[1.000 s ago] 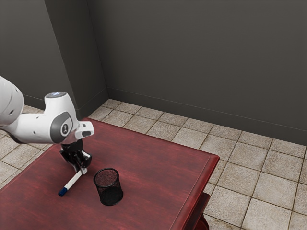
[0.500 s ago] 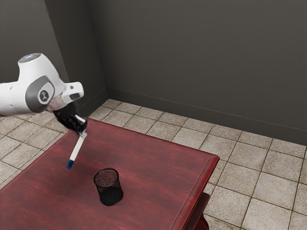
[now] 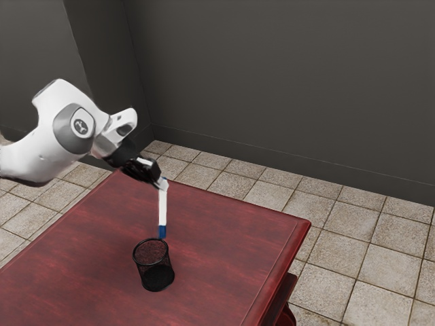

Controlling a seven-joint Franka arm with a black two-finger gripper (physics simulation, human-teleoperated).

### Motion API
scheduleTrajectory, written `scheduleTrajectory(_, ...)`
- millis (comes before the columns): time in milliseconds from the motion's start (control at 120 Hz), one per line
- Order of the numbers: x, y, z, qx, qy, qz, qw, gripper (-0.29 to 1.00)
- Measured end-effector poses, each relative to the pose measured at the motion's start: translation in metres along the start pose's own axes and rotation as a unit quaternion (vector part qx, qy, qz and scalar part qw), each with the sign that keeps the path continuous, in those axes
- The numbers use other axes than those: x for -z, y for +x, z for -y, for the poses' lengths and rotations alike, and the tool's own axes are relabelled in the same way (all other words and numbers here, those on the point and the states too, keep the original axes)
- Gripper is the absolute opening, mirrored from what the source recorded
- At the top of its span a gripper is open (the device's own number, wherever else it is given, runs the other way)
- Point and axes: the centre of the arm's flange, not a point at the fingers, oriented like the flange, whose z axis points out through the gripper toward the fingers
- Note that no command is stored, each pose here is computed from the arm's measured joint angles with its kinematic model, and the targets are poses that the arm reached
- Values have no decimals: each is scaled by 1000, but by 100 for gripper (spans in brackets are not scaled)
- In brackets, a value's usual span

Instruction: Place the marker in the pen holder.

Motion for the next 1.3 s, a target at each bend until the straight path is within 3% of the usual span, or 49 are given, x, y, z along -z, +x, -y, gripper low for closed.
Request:
scheduleTrajectory(350,5,2,12,-82,-7,-43,996,-9)
scheduleTrajectory(658,28,0,7,-196,37,0,980,-8)
scheduleTrajectory(817,31,-5,-5,-240,63,54,967,-8)
scheduleTrajectory(1075,20,-9,-32,-243,76,103,962,-8)
scheduleTrajectory(1300,15,-11,-42,-215,81,114,967,-8)
